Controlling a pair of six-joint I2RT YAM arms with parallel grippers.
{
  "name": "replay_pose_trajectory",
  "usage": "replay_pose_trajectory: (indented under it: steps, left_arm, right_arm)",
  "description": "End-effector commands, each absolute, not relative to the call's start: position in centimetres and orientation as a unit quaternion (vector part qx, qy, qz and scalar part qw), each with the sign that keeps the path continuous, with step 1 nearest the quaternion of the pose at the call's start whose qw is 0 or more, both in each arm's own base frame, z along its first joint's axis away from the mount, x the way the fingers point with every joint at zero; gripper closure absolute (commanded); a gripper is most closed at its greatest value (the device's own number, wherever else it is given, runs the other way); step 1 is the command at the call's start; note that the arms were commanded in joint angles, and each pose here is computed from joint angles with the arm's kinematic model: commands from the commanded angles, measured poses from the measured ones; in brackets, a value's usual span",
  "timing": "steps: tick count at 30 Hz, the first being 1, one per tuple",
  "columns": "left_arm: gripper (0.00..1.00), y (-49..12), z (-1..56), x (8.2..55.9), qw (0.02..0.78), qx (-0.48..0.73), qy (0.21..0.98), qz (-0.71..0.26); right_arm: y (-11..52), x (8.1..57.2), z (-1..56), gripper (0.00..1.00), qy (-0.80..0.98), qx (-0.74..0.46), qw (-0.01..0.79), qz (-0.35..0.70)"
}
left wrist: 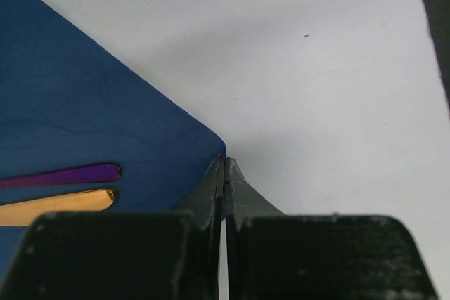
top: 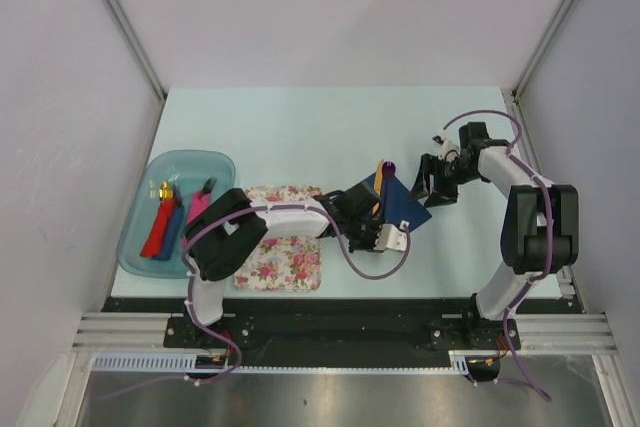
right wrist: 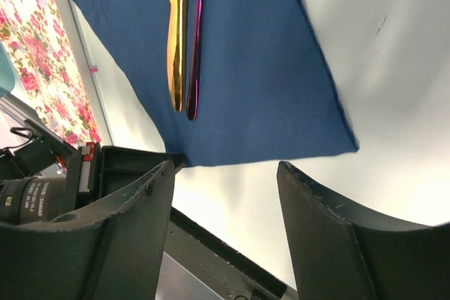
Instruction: Place the utensils on the paper napkin and roll it up
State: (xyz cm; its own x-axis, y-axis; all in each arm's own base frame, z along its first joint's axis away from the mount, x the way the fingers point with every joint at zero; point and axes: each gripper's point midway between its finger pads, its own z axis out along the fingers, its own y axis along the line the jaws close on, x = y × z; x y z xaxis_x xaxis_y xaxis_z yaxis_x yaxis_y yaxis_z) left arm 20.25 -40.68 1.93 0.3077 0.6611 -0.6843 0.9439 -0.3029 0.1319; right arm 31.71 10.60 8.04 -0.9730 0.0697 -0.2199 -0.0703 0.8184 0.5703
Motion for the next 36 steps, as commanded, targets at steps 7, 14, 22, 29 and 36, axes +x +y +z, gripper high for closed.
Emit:
replay_pose_trajectory:
  steps: [7, 14, 22, 29, 36]
  left_arm:
    - [1.00, -42.5, 6.1, 15.5, 0.229, 0.747, 0.513, -0.355]
    - [1.00, -43.6, 8.3, 17.5, 0.237, 0.734, 0.521, -0.364]
    - [1.00, -43.7, 8.9, 21.7, 0.265, 0.714, 0.544, -0.351]
    - [1.00, -44.0, 7.8, 23.9, 0.278, 0.705, 0.561, -0.334]
    - [0.96, -44.0, 7.0, 25.8, 0.289, 0.690, 0.578, -0.325]
  right_arm:
    - [10.8, 32.0, 8.5, 0.35, 0.944, -0.005, 0.117, 0.310]
    - [11.2, 31.8, 8.6, 0.36, 0.940, -0.012, 0.113, 0.323]
    - [10.9, 31.6, 8.3, 0.43, 0.934, -0.002, 0.104, 0.342]
    - [11.2, 30.4, 7.6, 0.52, 0.932, 0.003, 0.079, 0.353]
    - [11.9, 28.2, 6.8, 0.57, 0.926, 0.011, 0.044, 0.374]
